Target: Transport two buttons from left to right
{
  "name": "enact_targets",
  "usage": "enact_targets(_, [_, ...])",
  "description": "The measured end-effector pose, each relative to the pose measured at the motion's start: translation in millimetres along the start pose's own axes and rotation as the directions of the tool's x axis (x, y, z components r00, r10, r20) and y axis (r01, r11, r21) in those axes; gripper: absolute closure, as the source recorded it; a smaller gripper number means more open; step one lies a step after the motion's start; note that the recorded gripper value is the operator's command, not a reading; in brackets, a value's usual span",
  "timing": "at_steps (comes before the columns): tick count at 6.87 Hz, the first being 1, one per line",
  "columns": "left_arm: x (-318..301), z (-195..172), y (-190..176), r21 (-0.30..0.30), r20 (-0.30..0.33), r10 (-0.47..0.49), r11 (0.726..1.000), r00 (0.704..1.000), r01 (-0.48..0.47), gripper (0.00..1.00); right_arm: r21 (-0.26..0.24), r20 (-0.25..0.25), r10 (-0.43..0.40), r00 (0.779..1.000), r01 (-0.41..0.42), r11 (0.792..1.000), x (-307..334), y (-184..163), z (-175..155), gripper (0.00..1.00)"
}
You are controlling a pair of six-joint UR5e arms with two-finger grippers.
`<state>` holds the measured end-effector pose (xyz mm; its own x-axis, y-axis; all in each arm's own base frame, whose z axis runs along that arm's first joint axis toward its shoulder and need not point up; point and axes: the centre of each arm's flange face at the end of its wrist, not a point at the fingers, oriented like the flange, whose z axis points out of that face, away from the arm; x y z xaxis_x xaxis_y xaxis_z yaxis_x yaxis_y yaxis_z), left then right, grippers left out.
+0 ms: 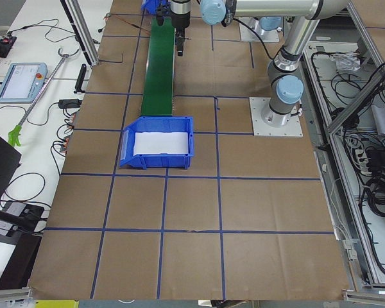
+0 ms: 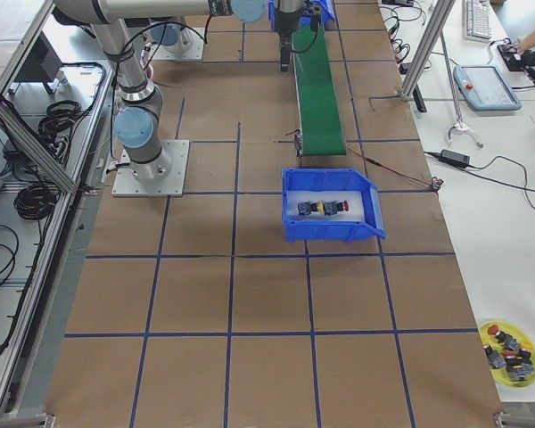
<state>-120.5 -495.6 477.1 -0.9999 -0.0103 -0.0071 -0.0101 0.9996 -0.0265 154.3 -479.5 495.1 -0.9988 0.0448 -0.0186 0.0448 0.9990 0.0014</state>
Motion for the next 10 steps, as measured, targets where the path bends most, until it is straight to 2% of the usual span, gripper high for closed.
enact_targets(10, [0.0, 0.0, 0.0, 0.0, 0.0, 0.0, 1.0, 1.0, 0.0, 0.0, -0.003, 0.001, -0.002, 1.0, 0.002, 1.0, -0.6, -2.5, 2.7, 0.0])
